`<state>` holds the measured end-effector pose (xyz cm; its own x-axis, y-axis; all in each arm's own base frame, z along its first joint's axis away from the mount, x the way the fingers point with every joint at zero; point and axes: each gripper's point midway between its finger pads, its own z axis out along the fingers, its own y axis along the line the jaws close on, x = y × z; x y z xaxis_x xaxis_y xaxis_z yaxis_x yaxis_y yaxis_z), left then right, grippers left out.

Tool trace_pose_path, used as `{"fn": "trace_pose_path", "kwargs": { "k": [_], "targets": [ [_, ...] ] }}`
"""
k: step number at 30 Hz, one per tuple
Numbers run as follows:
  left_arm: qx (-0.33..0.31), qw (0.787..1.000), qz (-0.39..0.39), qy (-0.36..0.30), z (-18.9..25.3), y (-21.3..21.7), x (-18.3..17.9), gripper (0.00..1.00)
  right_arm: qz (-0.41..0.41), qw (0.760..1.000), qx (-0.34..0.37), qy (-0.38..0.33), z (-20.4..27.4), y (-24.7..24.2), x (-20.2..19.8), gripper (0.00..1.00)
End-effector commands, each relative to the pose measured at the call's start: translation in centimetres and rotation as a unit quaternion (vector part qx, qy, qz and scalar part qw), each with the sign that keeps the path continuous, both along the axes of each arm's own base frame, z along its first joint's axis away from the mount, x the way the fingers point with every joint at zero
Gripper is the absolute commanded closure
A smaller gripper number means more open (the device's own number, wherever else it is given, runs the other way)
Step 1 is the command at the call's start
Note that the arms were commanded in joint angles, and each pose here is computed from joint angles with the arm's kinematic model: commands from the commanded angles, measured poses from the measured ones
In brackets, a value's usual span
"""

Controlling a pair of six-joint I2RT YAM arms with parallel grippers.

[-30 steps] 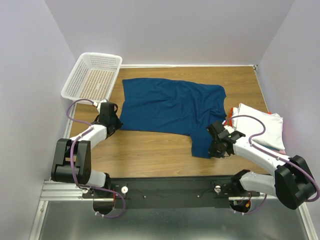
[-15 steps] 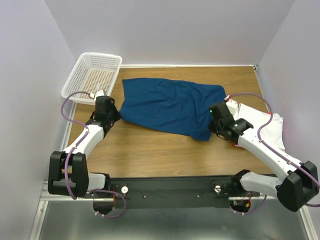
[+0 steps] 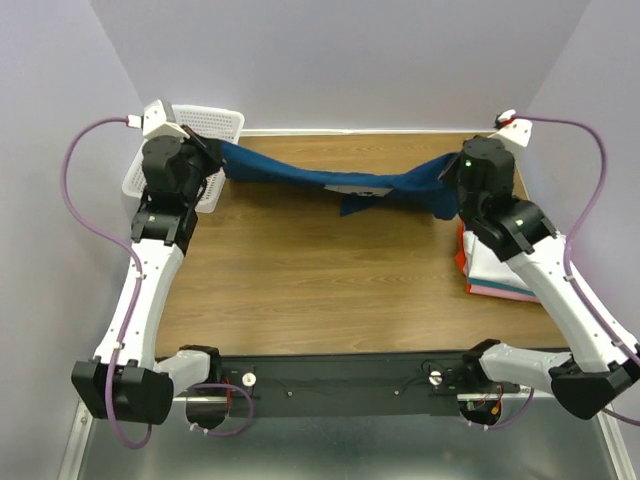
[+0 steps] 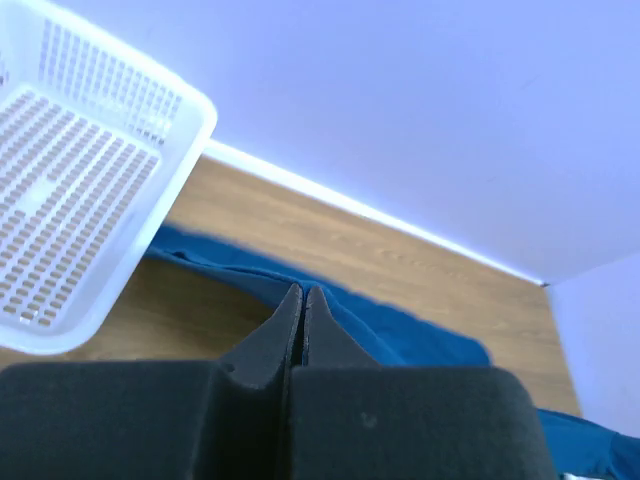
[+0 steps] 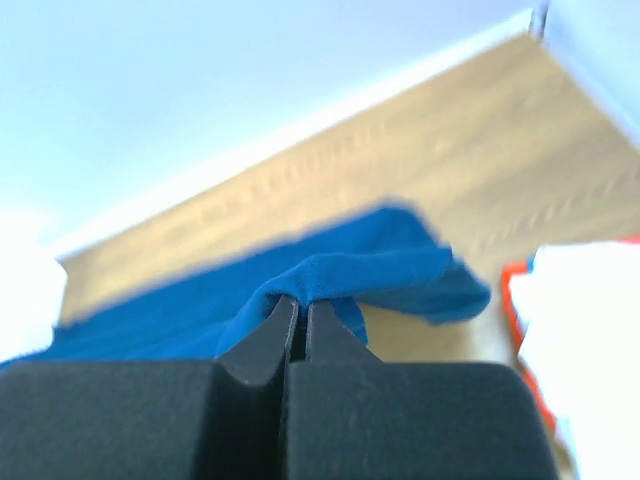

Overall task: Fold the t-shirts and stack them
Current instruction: Flatten the tshirt out

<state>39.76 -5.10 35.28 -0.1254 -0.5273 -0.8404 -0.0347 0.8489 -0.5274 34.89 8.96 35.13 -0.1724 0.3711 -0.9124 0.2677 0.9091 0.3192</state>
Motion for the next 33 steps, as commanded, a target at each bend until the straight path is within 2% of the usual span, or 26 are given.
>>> {"fn": "trace_pose_path", "kwargs": {
  "k": [1, 8, 11, 14, 18, 28, 33],
  "targets": [
    [0.010, 0.999, 0.007, -0.041, 5.2, 0.7, -1.6, 1.00, -0.035, 0.996, -0.028, -0.075, 7.3, -3.0, -1.5, 0.99],
    [0.005, 0.986, -0.009, -0.168, 16.4, 0.6, -6.8, 1.00, -0.007, 0.985, -0.013, -0.170, 16.2, -4.5, -5.2, 0.99],
    [0.006, 0.973, -0.014, -0.231, 21.3, 0.7, -10.8, 1.00, 0.022, 0.976, -0.007, -0.215, 20.1, -4.7, -7.3, 0.99],
    [0.002, 0.965, -0.019, -0.262, 23.5, 0.7, -13.3, 1.00, 0.048, 0.966, -0.011, -0.252, 23.3, -4.8, -9.1, 0.99],
    [0.003, 0.944, -0.048, -0.326, 27.5, 0.1, -18.8, 1.00, 0.090, 0.949, -0.006, -0.301, 26.8, -4.6, -11.7, 0.99],
    [0.008, 0.908, -0.087, -0.410, 32.3, -0.4, -28.8, 1.00, 0.208, 0.887, 0.017, -0.411, 33.4, -3.8, -20.1, 0.99],
    [0.002, 0.898, -0.092, -0.430, 32.9, -0.4, -31.3, 1.00, 0.210, 0.879, 0.018, -0.428, 34.1, -4.6, -21.9, 0.99]
  ]
}}
